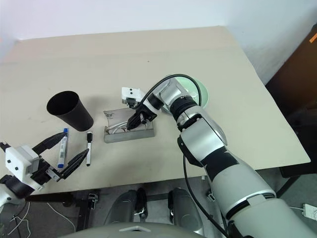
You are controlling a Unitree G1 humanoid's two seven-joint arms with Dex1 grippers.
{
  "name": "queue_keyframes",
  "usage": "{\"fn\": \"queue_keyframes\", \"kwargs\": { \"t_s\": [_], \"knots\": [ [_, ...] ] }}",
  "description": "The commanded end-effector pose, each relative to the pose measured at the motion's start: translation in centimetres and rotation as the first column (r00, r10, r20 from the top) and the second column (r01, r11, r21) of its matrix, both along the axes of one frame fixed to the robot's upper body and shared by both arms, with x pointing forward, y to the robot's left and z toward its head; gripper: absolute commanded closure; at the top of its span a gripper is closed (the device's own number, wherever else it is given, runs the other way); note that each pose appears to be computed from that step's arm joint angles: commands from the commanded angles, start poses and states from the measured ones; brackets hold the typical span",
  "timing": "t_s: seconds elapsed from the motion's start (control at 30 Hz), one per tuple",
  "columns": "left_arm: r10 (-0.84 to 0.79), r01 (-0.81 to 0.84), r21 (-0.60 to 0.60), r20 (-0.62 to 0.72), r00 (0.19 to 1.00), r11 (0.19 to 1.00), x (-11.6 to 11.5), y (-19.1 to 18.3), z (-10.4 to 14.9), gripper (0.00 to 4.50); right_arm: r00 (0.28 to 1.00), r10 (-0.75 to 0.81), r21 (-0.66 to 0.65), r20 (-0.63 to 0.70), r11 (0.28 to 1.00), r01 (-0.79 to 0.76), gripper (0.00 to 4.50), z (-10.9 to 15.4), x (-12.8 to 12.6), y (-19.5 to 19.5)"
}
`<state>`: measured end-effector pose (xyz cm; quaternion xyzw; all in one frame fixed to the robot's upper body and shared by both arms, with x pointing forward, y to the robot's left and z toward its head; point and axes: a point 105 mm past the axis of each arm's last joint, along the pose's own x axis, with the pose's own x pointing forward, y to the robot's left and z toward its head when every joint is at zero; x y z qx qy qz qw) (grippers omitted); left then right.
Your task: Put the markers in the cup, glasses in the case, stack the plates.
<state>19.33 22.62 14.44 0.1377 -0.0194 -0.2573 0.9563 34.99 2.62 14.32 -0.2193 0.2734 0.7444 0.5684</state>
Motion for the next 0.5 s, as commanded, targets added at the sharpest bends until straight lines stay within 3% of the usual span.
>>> {"fn": "queue_keyframes", "kwargs": {
  "t_s": [0.03,0.5],
  "knots": [
    [-0.023,0.023,0.005,0.013,1.0,1.0,0.2,-0.3,0.1,0.04,0.997,-0.016,-0.002,-0.077,1.0,0.016,4.47,-0.4,-0.4,-0.3],
    [-0.044,0.044,-0.003,0.017,0.999,0.999,0.7,-0.5,0.1,0.04,0.998,-0.041,-0.021,-0.037,0.999,0.04,4.47,-2.4,-0.2,-0.7]
  ]
}}
